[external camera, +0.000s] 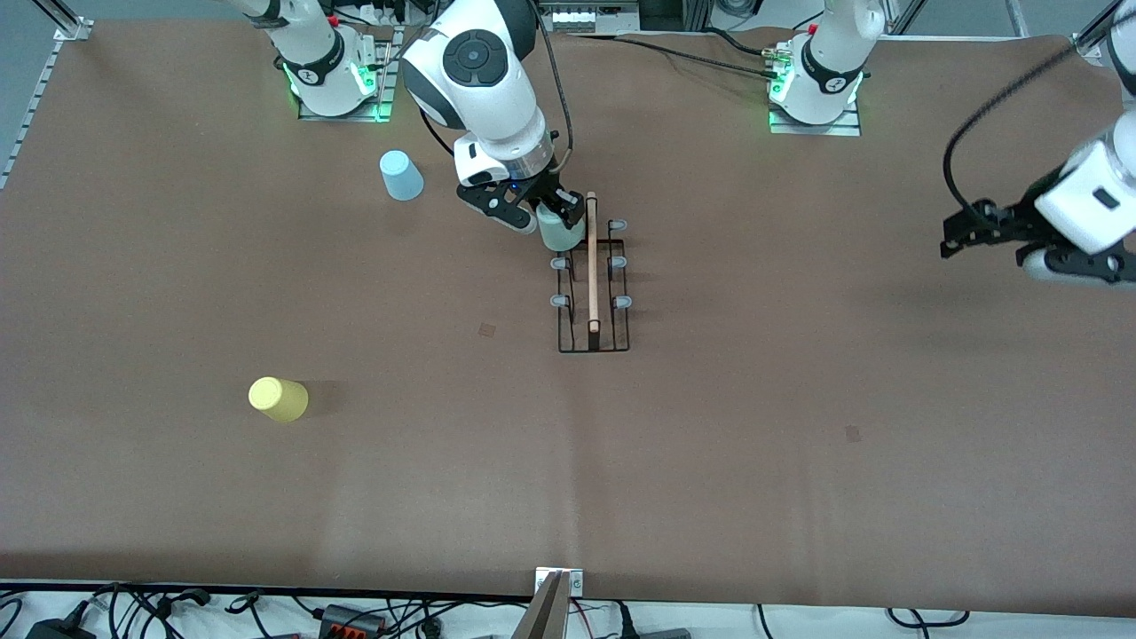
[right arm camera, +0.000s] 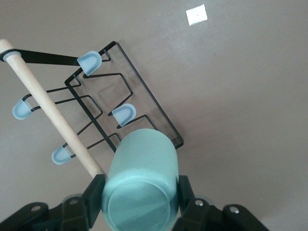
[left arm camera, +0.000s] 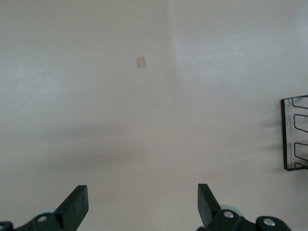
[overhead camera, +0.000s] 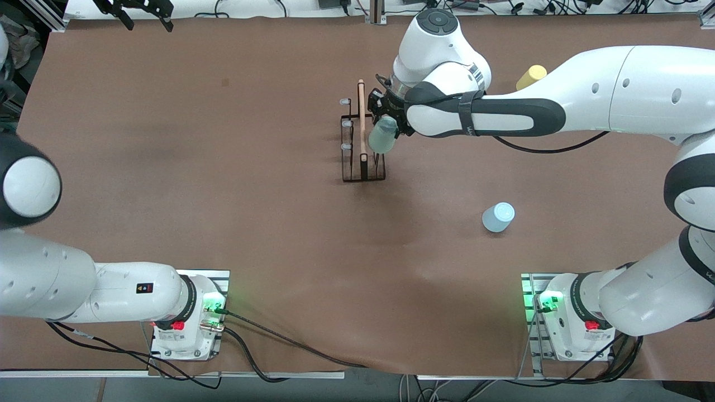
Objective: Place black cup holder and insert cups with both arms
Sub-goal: 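Lower the teal cup onto a rack peg and open the right gripper, then move the right gripper over to the yellow cup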
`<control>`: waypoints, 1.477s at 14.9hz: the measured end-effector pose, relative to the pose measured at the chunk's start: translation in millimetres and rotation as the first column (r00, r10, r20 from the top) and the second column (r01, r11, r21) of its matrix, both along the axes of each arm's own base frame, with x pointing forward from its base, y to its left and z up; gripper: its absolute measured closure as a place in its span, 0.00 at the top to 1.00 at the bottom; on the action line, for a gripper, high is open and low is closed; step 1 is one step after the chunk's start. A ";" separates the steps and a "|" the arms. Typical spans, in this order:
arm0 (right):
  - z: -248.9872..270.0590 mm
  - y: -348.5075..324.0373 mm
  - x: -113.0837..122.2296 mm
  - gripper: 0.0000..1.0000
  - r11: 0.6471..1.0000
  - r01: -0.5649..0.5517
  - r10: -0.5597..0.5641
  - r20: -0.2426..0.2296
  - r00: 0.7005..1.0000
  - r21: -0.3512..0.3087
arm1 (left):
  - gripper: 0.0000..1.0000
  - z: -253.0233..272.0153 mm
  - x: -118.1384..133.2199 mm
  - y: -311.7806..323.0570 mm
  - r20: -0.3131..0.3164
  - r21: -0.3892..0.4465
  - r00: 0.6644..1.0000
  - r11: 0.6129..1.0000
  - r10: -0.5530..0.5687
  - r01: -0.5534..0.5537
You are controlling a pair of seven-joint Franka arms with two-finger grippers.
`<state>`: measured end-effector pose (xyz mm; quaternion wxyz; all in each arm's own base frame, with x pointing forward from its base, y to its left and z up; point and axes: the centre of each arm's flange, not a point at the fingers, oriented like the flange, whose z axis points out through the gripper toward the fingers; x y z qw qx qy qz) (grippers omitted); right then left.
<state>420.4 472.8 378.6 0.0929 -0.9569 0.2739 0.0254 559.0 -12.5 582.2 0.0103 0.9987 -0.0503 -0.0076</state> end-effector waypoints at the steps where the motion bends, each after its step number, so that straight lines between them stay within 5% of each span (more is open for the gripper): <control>1: -2.0 1.2 -3.0 0.66 1.000 -0.004 0.004 -0.005 1.000 -0.005 | 1.00 5.0 -8.1 -2.1 0.008 0.001 1.000 1.000 -0.004 0.004; 8: -24.9 1.6 -22.1 0.66 0.998 -0.030 0.028 -0.033 0.999 -0.047 | 1.00 4.8 -11.6 2.1 0.018 0.000 1.000 1.000 0.004 -0.004; 12: -25.4 -4.1 -15.2 0.98 0.999 -0.015 0.014 -0.031 0.999 -0.048 | 1.00 4.1 -11.8 3.0 0.015 0.000 1.000 1.000 0.005 -0.005; 13: -24.2 -7.4 -10.3 1.00 0.999 -0.007 0.006 -0.026 1.000 -0.046 | 1.00 4.0 -11.8 3.0 0.015 0.000 1.000 1.000 0.005 -0.005; 18: 8.8 -59.5 48.7 1.00 0.998 -0.041 0.043 0.035 0.998 -0.046 | 1.00 4.0 -11.9 2.9 0.015 0.000 1.000 1.000 0.005 -0.005; 22: 27.9 -160.3 104.4 1.00 0.975 -0.190 0.195 0.026 0.981 -0.117 | 1.00 3.9 -11.8 3.2 0.015 0.000 1.000 1.000 0.006 -0.006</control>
